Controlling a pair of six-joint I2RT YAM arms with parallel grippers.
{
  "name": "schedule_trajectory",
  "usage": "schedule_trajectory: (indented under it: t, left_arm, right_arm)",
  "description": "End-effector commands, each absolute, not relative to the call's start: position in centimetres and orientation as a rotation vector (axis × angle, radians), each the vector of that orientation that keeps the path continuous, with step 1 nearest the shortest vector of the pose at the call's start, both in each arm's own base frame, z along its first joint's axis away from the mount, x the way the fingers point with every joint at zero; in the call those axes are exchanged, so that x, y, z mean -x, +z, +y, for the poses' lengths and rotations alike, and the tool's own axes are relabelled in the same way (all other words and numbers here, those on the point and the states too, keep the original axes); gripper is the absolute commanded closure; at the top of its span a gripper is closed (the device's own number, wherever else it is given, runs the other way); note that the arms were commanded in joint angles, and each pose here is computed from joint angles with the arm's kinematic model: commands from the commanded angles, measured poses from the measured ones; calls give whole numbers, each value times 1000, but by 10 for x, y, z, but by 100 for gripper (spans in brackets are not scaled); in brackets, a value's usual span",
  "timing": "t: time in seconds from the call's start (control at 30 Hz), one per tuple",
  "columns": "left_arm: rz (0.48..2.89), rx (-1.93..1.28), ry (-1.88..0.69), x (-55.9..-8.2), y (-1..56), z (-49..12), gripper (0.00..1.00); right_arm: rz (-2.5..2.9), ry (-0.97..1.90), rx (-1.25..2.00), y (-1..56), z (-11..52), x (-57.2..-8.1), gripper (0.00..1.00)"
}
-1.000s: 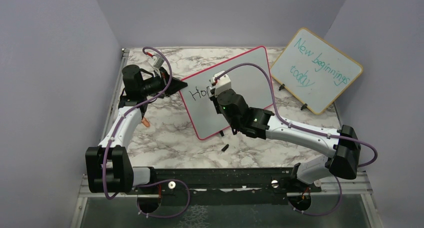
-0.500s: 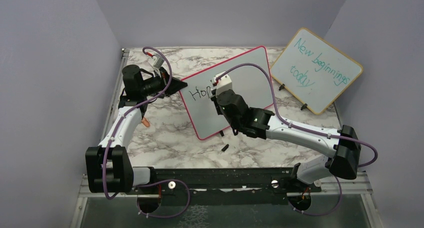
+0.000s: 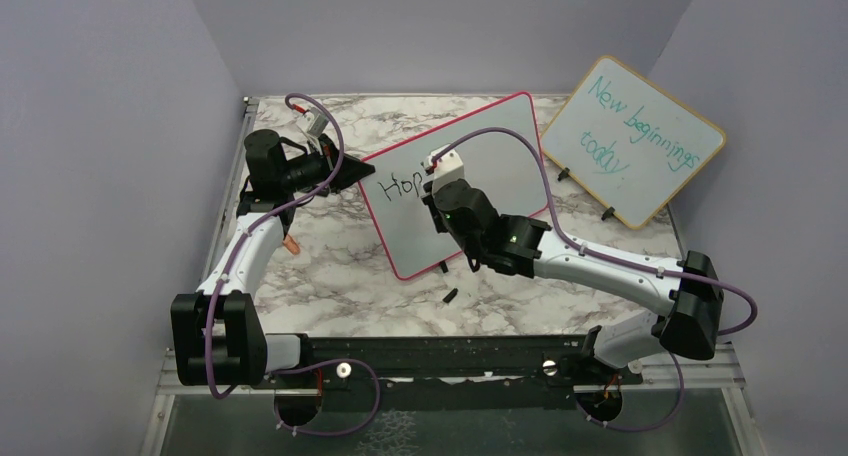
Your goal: Write a sentence on the whiteboard
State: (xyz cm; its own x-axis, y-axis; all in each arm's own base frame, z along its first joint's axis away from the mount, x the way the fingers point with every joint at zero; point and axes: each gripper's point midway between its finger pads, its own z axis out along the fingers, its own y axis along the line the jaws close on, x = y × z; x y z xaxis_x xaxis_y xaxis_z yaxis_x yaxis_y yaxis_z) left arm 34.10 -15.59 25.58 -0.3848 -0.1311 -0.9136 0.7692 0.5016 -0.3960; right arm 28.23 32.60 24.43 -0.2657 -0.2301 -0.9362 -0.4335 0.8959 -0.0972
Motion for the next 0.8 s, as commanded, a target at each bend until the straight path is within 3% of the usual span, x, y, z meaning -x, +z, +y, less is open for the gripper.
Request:
schedule_trajectory:
  t: [0.0,0.77]
  left_arm:
    - [1783,-596,-1025,-338,215,-158,100]
    - [1791,-591,-1016,-339,213,-157,100]
  right_arm:
    - [1892,257,547,236,331,-276,99]
    - [1835,227,450,261,306,-280,99]
